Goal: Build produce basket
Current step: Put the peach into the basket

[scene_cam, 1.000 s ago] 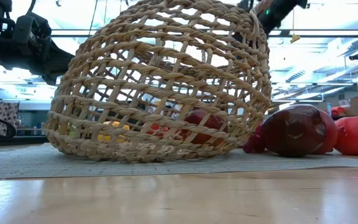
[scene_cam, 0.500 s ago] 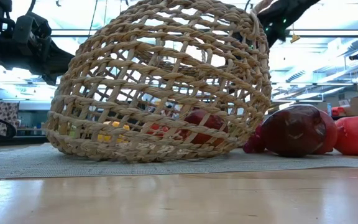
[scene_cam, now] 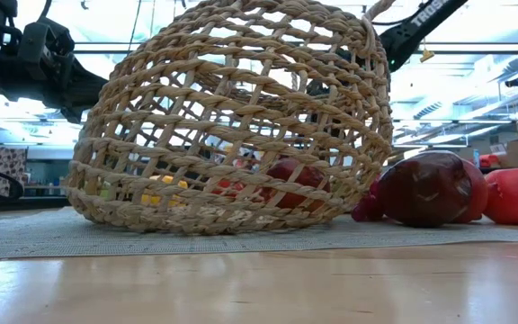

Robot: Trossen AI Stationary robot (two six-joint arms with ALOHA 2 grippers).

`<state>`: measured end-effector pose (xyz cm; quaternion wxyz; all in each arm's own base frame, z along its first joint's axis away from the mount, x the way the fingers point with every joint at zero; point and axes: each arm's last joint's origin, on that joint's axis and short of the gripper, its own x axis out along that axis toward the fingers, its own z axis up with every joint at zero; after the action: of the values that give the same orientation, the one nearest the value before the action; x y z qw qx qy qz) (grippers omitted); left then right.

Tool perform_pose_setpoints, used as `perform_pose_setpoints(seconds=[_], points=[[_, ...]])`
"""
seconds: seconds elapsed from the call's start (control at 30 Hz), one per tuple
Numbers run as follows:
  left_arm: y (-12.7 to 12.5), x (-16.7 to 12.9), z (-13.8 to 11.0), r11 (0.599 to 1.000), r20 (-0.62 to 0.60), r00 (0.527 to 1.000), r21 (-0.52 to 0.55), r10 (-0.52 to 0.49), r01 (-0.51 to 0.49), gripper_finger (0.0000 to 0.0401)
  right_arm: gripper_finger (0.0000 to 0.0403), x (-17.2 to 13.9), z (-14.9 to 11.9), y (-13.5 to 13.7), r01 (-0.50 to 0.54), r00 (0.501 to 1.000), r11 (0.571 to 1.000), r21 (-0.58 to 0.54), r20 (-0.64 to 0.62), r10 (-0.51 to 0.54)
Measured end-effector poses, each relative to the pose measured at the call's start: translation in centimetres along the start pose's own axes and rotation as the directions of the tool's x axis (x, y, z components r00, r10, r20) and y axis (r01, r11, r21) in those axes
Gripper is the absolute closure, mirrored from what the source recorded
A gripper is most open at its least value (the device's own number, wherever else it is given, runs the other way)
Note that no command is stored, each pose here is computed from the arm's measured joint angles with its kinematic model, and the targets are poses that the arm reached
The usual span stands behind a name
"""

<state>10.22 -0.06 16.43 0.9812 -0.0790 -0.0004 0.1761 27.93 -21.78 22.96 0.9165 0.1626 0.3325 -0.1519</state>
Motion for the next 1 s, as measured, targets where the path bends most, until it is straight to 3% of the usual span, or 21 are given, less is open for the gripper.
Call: perform_pose_setpoints(seconds=[0.2,0.4,0.5,0.77,1.0], points=[[0.0,0.0,0.0,1.0,0.0,1.0,0.0,0.0,0.0,0.0367,0.0025,2.5,0.5,-0.8,-0.012,1.0,0.999,-0.046,-0.024,0.011],[0.0,0.0,0.0,1.0,0.0,1.0,0.0,0.0,0.0,0.0361,0.0025,5.3,0.6,-1.2,-0.146,0.989,0.986,-0.086,0.011,0.147],[0.0,0.0,0.0,1.0,0.001,1.0,0.0,0.0,0.0,0.0363,0.0025,5.7,1.3,-0.9,-0.155,0.984,0.981,-0.115,0.071,0.163],[0.0,0.0,0.0,1.0,0.001,1.0,0.0,0.0,0.0,0.0367,0.0025,6.4,1.4,0.9,-0.184,0.978,0.973,-0.139,0.072,0.196],[0.0,0.0,0.0,1.0,0.0,1.0,0.0,0.0,0.0,0.0361,0.0025,6.7,2.0,2.1,-0.145,0.978,0.974,-0.173,0.122,0.168]])
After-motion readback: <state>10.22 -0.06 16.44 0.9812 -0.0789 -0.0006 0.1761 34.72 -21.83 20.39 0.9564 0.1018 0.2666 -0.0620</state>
